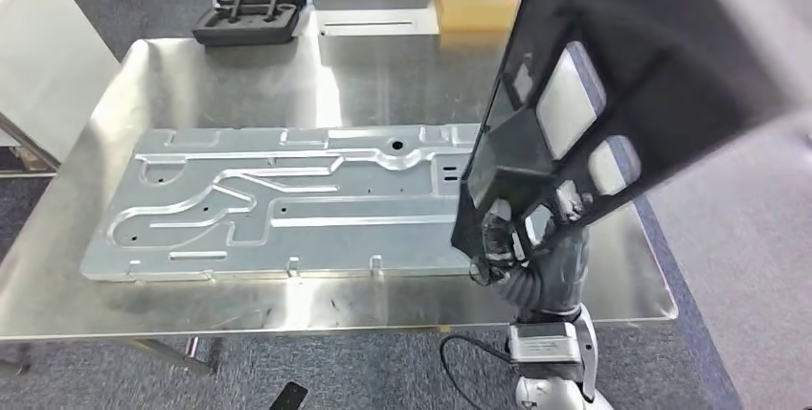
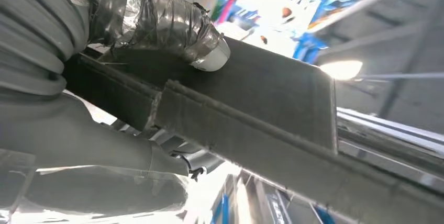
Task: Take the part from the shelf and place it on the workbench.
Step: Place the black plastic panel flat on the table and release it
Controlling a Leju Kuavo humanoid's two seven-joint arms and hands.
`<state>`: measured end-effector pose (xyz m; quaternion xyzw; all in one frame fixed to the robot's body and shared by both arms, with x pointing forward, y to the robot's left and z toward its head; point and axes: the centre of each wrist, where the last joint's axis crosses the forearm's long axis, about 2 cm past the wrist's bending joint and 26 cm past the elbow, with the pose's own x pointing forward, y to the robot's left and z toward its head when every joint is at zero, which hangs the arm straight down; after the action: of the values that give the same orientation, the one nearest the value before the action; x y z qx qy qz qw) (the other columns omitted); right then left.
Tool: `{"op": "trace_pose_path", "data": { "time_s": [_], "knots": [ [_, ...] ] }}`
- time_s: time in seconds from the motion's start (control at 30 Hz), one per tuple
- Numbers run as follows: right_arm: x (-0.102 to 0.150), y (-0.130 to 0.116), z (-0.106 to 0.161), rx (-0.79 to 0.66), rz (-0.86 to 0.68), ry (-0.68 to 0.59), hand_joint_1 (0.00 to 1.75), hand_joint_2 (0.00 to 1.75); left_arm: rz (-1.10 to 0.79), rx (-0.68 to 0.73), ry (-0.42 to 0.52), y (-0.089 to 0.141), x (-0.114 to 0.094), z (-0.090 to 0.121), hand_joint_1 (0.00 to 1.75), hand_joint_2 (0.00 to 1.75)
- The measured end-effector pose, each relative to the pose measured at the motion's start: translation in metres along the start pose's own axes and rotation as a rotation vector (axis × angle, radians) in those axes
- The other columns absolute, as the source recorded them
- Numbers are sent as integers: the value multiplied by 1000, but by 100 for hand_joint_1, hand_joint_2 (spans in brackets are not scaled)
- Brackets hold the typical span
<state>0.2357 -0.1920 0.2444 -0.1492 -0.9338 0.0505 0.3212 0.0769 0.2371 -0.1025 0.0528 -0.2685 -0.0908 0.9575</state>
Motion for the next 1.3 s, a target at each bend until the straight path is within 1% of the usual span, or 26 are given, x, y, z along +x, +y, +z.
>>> {"op": "trace_pose_path", "data": {
  "time_s": [0.2, 0.33, 0.47, 0.63, 0.7, 0.87, 1.03, 1.13, 1.3],
  "knots": [
    [-9, -15, -3, 55, 209, 17, 175, 175, 0, 4, 3, 3, -1, 0, 0, 175],
    [-18, -26, -5, 108, 378, 62, 175, 175, -1, 5, 11, 5, -3, 0, 0, 175],
    [-27, -39, -13, 153, 532, 80, 175, 175, -3, 5, 13, 8, -2, -1, 0, 175],
    [-37, -52, -23, 232, 757, 77, 175, 175, -15, -1, 17, 12, -3, -2, 0, 175],
    [-41, -57, -29, 254, 825, 71, 175, 175, -18, -1, 16, 14, -2, -2, 0, 175],
    [-50, -63, -35, 303, 901, 72, 175, 175, -25, -4, 18, 16, -3, -3, 0, 175],
    [-53, -65, -53, 333, 968, 42, 175, 175, -34, -12, 13, 17, -1, -4, 0, 175],
    [-54, -60, -63, 379, 993, 3, 175, 175, -48, -19, 13, 19, -1, -4, 0, 175],
    [-58, -44, -78, 460, 1039, -82, 175, 175, -69, -40, 2, 20, 1, -5, 0, 175]
  ]
}}
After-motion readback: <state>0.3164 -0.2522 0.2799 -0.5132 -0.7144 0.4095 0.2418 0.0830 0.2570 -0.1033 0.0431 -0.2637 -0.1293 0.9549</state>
